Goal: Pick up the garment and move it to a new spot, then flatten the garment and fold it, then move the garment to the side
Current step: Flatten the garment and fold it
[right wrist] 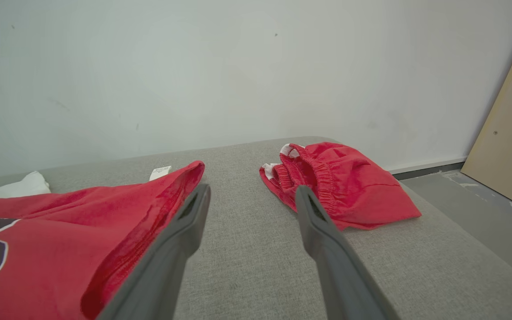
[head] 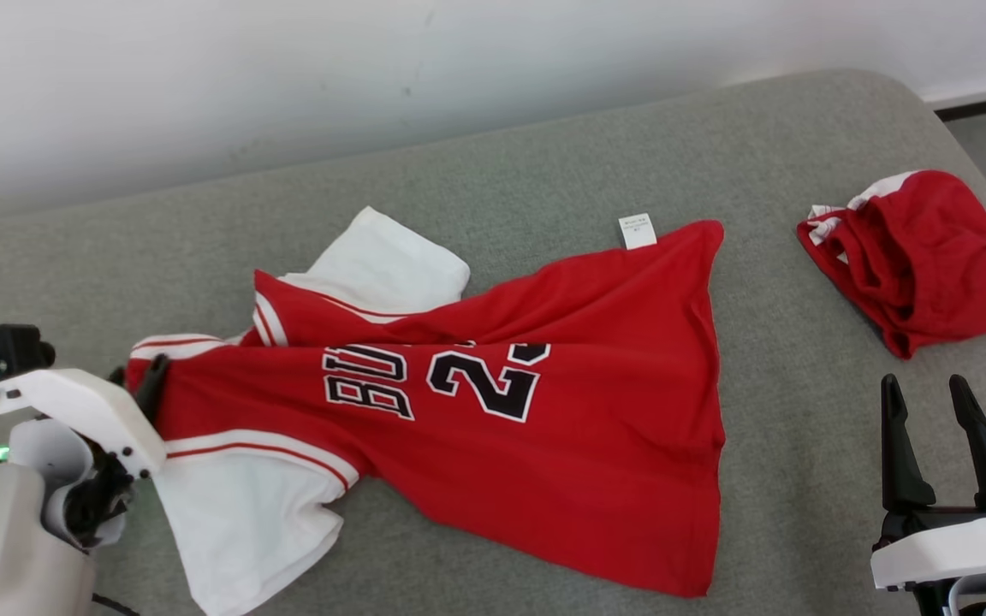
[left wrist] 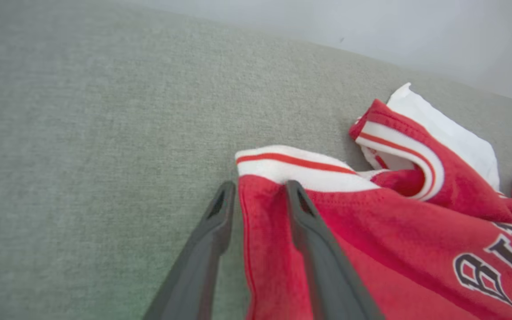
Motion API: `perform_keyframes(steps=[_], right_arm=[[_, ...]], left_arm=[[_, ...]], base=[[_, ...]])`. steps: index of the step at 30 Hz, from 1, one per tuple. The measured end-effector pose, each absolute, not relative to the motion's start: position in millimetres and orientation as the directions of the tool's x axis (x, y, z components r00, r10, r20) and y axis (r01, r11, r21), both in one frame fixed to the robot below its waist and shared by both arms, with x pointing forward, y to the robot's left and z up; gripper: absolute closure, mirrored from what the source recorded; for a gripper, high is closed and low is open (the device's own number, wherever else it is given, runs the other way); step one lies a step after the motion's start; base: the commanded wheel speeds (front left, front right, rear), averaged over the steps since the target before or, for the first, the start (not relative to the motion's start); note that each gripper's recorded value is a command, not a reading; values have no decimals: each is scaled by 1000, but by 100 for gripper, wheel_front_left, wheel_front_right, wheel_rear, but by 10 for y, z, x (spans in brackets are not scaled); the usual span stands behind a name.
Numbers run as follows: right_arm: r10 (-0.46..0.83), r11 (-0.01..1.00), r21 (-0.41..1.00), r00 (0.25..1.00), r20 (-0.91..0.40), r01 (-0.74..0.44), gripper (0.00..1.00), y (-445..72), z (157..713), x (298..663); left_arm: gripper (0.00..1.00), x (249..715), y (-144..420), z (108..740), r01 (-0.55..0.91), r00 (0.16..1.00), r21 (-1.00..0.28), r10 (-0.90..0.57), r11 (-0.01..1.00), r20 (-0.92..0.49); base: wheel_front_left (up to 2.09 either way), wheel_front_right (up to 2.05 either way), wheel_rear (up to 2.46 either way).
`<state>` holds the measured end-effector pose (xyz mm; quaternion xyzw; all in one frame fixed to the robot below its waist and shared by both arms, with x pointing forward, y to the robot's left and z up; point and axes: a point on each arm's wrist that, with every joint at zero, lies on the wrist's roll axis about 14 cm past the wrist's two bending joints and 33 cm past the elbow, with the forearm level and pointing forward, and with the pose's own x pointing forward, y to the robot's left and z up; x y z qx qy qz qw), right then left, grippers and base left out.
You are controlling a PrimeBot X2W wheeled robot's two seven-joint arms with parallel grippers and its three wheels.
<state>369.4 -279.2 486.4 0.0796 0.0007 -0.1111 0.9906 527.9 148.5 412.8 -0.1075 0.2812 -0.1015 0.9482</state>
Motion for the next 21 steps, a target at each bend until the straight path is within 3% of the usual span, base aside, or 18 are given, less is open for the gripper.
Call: perform_keyframes(steps=[10,21], right_arm=[[-177,970,171,984,15,172,0,-2679,5000,3674],[-102,979,177,995,18,97,0,-2469,5035,3768]], left_arm=[[0,5160,1509,4916,214,945,-228,-261,950,-198],[0,4389,1545,5098,192,981,-195,-193,962,15]], base=[[0,0,0],[0,0,0]])
